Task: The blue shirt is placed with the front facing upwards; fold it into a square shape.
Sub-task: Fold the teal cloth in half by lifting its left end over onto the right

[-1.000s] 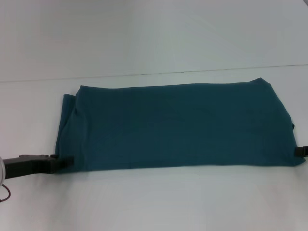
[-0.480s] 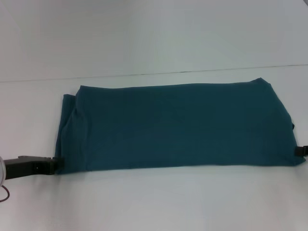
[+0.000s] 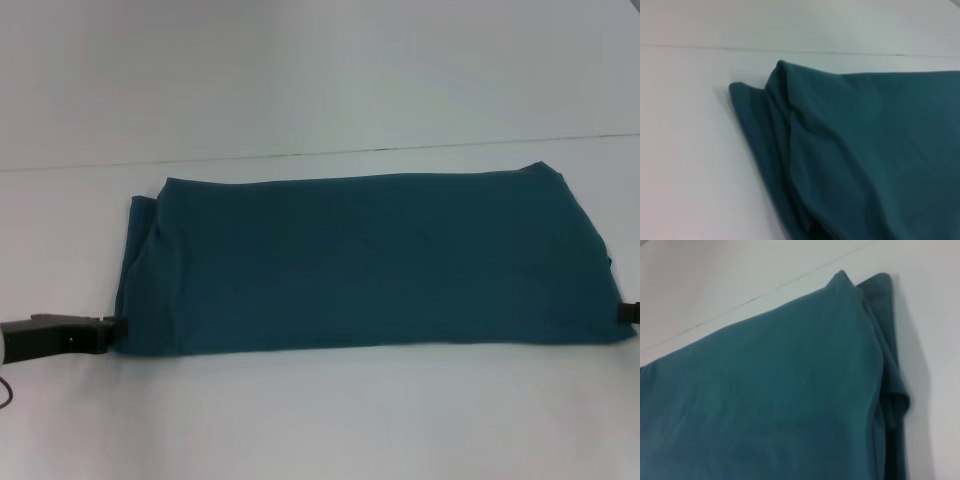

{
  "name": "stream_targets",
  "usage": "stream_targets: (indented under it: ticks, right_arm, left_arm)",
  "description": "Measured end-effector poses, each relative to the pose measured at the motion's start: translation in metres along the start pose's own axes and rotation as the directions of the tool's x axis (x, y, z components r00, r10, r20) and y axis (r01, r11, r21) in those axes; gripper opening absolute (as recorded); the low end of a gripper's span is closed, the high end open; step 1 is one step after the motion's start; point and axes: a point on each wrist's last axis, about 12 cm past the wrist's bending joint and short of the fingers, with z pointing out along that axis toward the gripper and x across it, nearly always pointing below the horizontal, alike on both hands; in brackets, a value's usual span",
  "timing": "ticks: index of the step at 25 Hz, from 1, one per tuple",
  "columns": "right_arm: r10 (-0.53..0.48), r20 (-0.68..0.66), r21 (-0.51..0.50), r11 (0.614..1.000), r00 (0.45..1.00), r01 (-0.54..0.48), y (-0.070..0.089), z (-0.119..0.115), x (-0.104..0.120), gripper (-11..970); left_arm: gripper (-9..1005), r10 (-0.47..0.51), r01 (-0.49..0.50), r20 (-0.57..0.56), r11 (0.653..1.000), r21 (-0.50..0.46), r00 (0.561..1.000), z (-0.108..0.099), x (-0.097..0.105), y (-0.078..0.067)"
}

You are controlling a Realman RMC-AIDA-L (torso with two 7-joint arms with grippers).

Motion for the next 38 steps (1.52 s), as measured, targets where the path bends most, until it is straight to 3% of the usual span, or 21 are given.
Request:
stream_targets:
  ticks: [26,38]
  right_arm:
    - [0.046,0.036,0.035,0.998,0.998,-0.048,-0.017,-0.018,0.011,41]
    - [0.025,0.031,0.027,0.999,0.999,-0.026,-0.013,-0.014,0.008,50]
  left_arm:
    - [-2,0.01,-0.01,0.016,1.0,0.0,1.0,-0.023,-0.009,0.004]
    - [54,0.017,-0.017,0.004,1.0,0.025,1.0,-0.02,-0.01,-0.001]
